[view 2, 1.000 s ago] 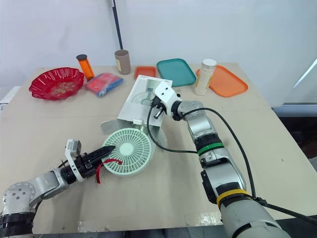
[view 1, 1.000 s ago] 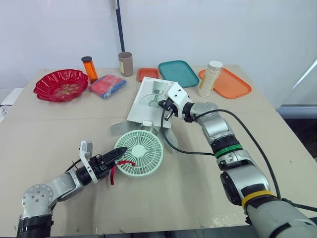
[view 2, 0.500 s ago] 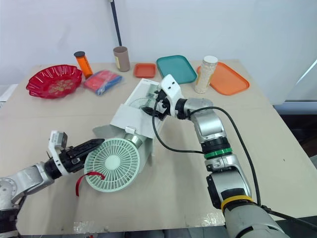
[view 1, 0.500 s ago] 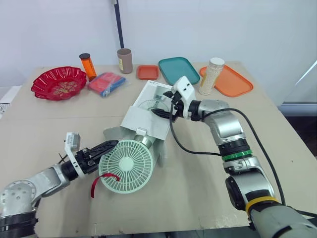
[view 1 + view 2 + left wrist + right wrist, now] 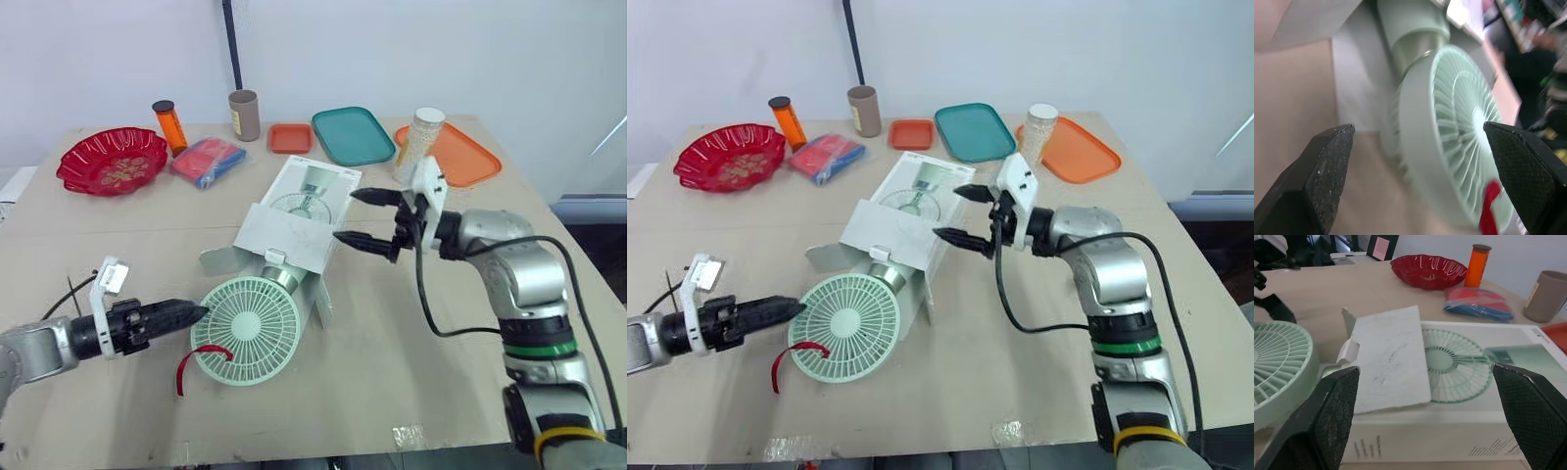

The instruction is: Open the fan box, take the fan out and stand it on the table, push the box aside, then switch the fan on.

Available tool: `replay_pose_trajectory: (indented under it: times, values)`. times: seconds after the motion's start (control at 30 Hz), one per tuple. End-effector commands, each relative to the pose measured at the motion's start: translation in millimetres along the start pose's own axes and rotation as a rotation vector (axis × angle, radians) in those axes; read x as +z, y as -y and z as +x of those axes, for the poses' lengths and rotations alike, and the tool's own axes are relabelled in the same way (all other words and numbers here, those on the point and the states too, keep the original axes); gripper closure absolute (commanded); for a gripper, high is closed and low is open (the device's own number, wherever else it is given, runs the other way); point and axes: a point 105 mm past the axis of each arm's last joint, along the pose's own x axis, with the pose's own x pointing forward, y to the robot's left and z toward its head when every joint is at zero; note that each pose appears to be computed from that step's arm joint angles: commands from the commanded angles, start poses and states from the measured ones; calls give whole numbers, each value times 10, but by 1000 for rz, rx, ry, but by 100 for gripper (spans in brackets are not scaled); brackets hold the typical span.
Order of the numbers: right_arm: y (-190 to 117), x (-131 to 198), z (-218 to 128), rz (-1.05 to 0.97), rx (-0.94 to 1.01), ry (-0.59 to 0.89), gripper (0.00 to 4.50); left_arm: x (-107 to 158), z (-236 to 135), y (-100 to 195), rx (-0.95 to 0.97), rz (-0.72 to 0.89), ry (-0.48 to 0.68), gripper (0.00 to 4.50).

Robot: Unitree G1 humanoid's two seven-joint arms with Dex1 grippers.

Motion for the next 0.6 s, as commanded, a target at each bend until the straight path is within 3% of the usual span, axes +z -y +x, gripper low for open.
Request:
replay_pose_trajectory:
  times: [0.03,0.1,0.27,0.43,0.6]
  values:
    - [-212,107,-65,-67,100,8,10,-46,-3,76,-35,275,-107,0]
    - [-288,15,-107,-68,134,-33,10,13,-28,12,0,454,-122,0]
    - [-370,-138,-133,-66,175,-87,10,184,-65,-43,27,682,-65,0]
    - [-349,-200,-120,-54,162,-96,10,393,-100,-63,48,613,20,0]
    - [-372,-215,-98,-48,175,-93,10,609,-76,116,-7,549,91,0]
